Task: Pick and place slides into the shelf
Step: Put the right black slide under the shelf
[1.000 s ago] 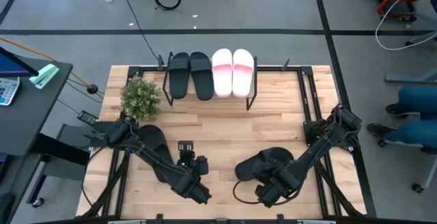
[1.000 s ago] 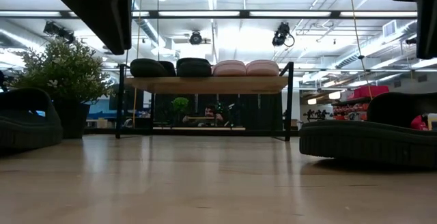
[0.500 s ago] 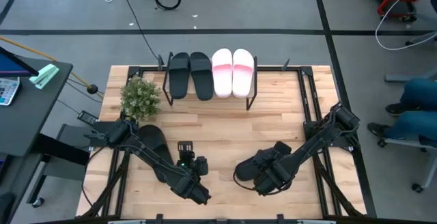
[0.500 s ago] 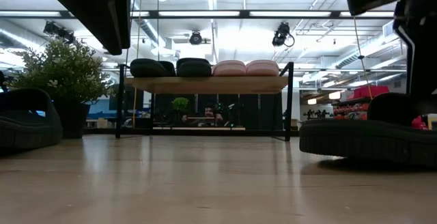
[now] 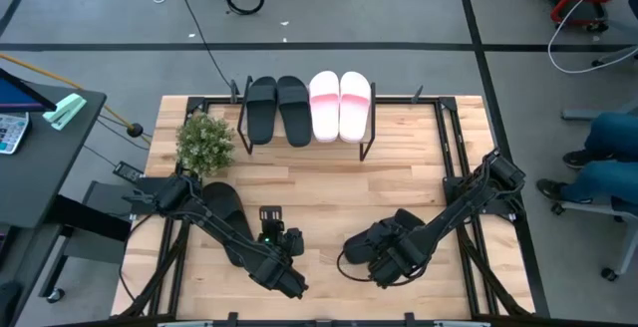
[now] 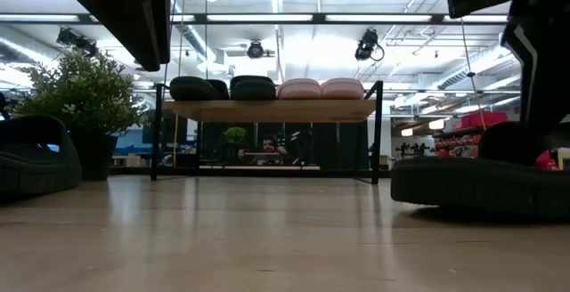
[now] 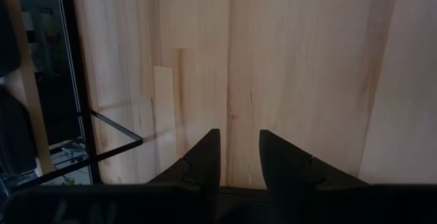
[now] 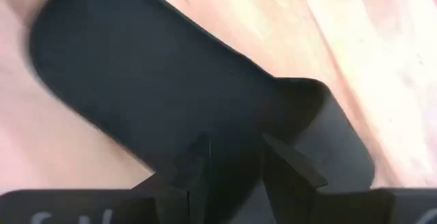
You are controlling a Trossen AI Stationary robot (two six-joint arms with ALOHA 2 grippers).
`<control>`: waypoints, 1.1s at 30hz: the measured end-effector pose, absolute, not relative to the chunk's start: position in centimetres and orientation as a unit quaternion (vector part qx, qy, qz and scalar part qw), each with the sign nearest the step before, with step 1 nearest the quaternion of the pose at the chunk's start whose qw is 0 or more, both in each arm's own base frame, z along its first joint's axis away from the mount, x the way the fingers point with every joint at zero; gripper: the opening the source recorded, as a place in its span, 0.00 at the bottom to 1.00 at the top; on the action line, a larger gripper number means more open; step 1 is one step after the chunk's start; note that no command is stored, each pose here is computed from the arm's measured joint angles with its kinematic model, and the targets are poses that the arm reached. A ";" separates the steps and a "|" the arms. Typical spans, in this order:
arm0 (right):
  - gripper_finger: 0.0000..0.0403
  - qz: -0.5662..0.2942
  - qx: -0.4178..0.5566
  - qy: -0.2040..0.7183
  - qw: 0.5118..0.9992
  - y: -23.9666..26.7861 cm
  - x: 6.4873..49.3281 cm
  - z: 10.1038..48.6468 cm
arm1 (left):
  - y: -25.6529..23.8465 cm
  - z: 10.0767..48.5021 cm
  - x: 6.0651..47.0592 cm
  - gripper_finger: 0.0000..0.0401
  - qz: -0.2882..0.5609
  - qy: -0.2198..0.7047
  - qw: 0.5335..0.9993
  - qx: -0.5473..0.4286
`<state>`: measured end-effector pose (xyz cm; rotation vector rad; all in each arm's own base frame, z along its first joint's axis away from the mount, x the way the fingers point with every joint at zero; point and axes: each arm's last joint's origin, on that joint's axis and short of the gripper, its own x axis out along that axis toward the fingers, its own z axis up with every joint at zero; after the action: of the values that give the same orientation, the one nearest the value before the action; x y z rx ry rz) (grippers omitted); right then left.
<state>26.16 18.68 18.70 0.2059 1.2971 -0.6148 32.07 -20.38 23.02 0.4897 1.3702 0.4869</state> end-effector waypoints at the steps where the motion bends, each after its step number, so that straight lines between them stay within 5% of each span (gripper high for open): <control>1: 0.33 -0.285 0.086 0.597 0.745 18.5 26.0 18.6 | -20.4 23.0 32.1 0.27 0.220 0.620 0.720 0.221; 33: 0.27 -0.320 0.055 0.635 0.701 17.5 24.7 18.0 | -20.1 23.0 32.2 0.27 0.224 0.620 0.719 0.218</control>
<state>24.69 17.50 17.98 0.1215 1.4144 -0.7125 32.25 -20.13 23.00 0.4828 1.3713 0.4945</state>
